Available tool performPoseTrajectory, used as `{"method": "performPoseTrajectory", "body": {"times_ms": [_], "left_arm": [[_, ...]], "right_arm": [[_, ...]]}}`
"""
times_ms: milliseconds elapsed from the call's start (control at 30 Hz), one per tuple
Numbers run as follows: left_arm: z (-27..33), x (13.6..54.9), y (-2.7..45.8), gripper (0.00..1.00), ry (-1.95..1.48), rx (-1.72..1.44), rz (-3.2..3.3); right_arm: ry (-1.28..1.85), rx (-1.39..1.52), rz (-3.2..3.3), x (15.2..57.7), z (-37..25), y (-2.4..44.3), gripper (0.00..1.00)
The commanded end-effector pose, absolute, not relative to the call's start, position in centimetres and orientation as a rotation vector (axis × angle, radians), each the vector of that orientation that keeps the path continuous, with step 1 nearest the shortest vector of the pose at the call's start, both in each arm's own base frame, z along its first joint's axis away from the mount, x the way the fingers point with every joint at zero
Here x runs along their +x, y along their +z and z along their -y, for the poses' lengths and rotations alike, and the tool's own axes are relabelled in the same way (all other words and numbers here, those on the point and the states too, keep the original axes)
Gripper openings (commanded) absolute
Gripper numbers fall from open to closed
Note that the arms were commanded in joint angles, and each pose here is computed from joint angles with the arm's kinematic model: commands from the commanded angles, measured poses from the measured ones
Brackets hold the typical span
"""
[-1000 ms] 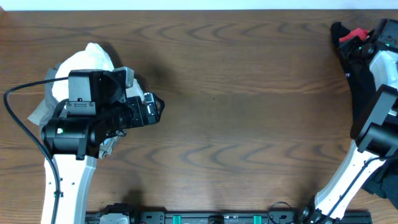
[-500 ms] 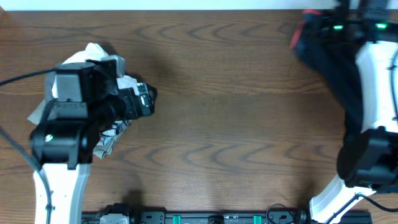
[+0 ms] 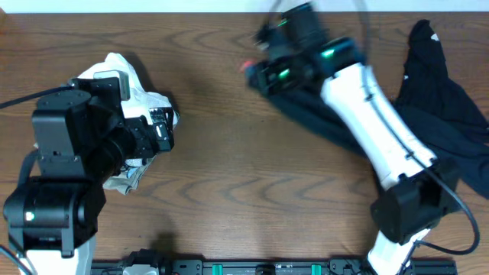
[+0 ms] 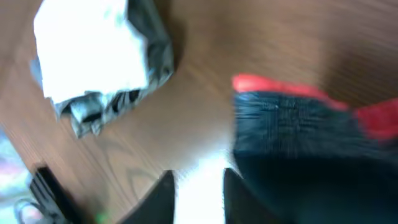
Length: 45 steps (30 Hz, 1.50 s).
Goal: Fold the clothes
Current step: 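Drag the waistband leftward with the right gripper toward the left gripper, then grasp the waistband with the left gripper and release the right gripper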
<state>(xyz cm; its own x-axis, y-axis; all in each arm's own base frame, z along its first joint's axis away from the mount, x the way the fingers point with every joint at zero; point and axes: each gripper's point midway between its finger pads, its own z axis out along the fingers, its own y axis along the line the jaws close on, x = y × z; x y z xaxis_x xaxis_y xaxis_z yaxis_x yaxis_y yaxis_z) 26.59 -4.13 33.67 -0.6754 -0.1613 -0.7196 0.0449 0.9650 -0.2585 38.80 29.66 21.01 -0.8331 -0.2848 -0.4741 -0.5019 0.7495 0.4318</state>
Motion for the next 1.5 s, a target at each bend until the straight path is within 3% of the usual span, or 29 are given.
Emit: {"method": "performPoseTrajectory", "body": {"times_ms": [0, 67, 167, 400, 533, 633, 767, 967, 1200, 1400, 1467], "left_arm": [[3.8, 26.9, 33.5, 0.98, -0.289, -0.060, -2.304], [3.9, 27.0, 33.1, 0.98, -0.290, -0.061, -2.320], [4.0, 27.1, 32.0, 0.98, -0.302, -0.064, -2.372], [7.7, 28.2, 27.1, 0.98, -0.452, 0.049, -2.575], [10.8, 28.8, 23.5, 1.00, -0.474, 0.196, -2.702], [14.1, 29.2, 20.1, 0.99, -0.472, 0.399, -2.790], [16.7, 29.7, 16.3, 0.99, -0.469, 0.526, -2.871], [19.4, 30.1, 10.8, 0.99, -0.456, 0.622, -2.986], [22.1, 30.3, 5.4, 0.99, -0.428, 0.770, -3.027], [21.8, 31.1, 1.5, 0.94, -0.304, 0.795, -3.059], [21.3, 31.4, 0.5, 0.89, -0.246, 0.795, -3.071]], "right_arm": [[0.569, -0.642, -2.521, 39.6, -28.5, 21.5, 0.35], [0.517, -0.564, -2.517, 40.3, -26.8, 22.4, 0.55], [0.436, -0.328, -2.531, 42.4, -21.6, 23.7, 0.68], [0.317, 0.189, -2.677, 44.0, -7.2, 21.5, 0.79], [0.264, 0.459, -2.733, 43.9, 0.2, 19.1, 0.80], [0.236, 0.697, -2.770, 43.4, 5.8, 16.0, 0.75], [0.225, 0.858, -2.840, 42.7, 9.3, 11.6, 0.73], [0.224, 0.948, -2.914, 42.0, 11.5, 7.3, 0.79], [0.227, 0.936, -2.891, 42.5, 12.0, 7.3, 0.84], [0.234, 0.934, -2.890, 42.5, 12.0, 7.3, 0.85], [0.237, 0.933, -2.888, 42.6, 11.9, 7.3, 0.86]]}}
